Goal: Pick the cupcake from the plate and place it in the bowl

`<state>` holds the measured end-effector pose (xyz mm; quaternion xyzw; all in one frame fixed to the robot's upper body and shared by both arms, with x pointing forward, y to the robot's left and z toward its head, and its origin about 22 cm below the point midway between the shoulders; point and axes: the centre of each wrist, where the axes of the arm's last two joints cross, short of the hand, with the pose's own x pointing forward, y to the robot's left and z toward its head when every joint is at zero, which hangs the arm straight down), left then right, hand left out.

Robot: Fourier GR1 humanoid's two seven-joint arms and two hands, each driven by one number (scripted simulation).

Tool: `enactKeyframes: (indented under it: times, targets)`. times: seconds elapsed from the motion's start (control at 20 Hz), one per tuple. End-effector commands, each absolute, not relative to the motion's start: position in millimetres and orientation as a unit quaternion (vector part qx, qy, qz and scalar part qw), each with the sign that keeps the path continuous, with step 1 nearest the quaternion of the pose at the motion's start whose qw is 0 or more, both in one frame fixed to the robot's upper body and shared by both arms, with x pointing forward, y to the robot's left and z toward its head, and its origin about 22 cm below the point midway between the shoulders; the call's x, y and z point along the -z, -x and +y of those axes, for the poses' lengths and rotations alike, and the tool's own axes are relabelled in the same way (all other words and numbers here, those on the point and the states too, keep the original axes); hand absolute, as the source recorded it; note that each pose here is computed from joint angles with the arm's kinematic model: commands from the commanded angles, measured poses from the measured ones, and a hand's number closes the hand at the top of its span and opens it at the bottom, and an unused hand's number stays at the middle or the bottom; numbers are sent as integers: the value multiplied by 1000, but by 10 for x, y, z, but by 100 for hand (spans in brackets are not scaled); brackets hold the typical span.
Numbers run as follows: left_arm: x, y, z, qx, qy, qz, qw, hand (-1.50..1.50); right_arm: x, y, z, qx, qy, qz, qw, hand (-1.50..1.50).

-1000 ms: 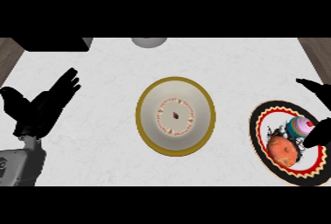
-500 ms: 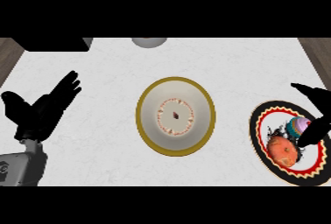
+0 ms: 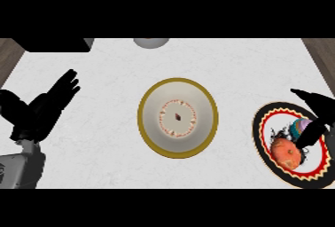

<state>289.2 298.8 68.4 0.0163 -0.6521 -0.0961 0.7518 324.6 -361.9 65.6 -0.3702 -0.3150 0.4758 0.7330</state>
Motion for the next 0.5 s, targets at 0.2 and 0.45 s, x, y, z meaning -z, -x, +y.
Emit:
enactKeyframes:
  times: [0.2, 0.45]
  targets:
    - [-431, -2697, 3119, 95, -2, -646, 757, 0, -458, -3221, -3762, -478, 362, -309, 738, -150]
    - [-657, -2983, 3007, 95, -11, -645, 758, 0, -313, -3204, -3850, -480, 359, -298, 743, -150]
